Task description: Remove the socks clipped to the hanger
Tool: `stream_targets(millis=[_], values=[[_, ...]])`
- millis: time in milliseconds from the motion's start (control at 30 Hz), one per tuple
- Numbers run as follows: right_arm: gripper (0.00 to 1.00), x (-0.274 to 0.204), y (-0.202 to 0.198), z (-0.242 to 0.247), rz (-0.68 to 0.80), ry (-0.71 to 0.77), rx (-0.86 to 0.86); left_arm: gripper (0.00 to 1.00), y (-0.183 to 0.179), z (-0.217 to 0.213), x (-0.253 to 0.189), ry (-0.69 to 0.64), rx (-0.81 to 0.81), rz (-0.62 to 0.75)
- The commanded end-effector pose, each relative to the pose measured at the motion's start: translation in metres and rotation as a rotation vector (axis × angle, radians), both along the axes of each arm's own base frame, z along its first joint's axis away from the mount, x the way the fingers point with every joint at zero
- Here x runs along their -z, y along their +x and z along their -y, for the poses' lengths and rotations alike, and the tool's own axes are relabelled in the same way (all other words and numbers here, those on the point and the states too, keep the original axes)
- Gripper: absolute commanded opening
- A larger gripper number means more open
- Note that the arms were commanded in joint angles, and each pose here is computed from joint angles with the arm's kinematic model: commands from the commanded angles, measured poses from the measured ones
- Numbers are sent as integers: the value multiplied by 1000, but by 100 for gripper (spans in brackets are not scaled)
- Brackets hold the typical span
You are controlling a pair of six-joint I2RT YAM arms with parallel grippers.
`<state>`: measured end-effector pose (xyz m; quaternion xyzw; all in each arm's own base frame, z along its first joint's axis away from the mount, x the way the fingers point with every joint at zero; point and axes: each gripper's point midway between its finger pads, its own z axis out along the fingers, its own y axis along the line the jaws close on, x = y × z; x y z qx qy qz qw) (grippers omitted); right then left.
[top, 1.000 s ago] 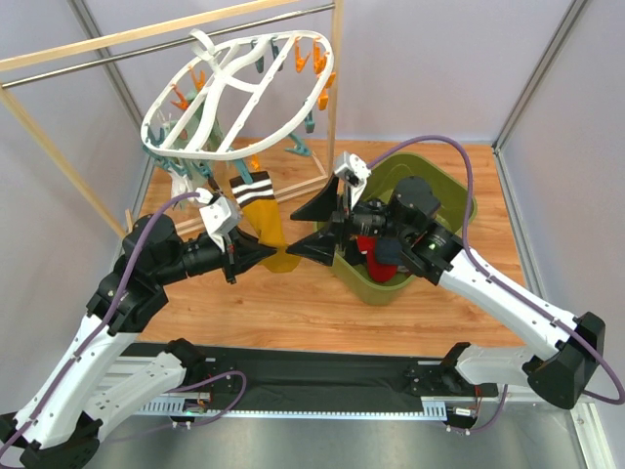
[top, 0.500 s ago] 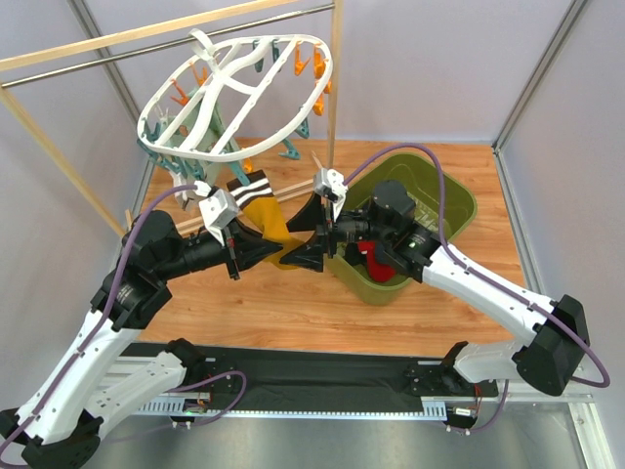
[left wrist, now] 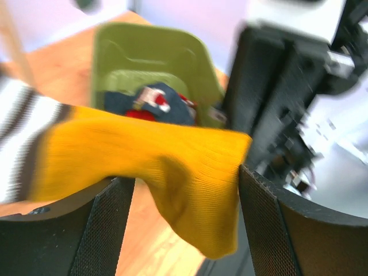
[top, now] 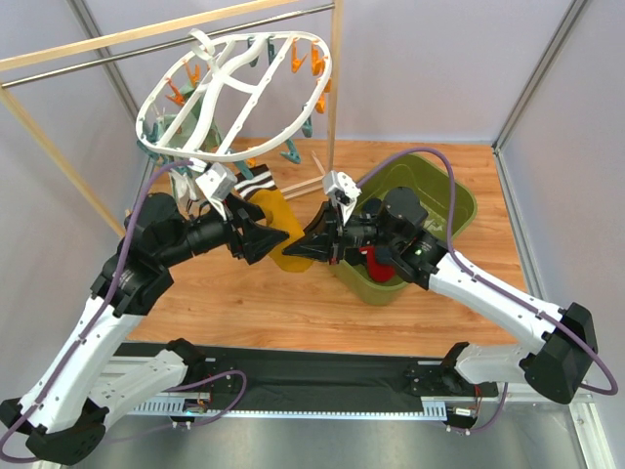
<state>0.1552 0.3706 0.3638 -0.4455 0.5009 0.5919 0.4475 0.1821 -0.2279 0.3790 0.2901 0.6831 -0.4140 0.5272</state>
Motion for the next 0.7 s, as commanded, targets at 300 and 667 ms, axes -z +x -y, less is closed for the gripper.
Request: stream_targets(millis=[300, 667], values=[[0, -21, -22, 9, 31, 50, -73, 77, 26, -58, -64, -88, -356, 39], [0, -27, -31, 16, 35, 55, -100, 79, 44, -62, -80, -148, -346, 99]])
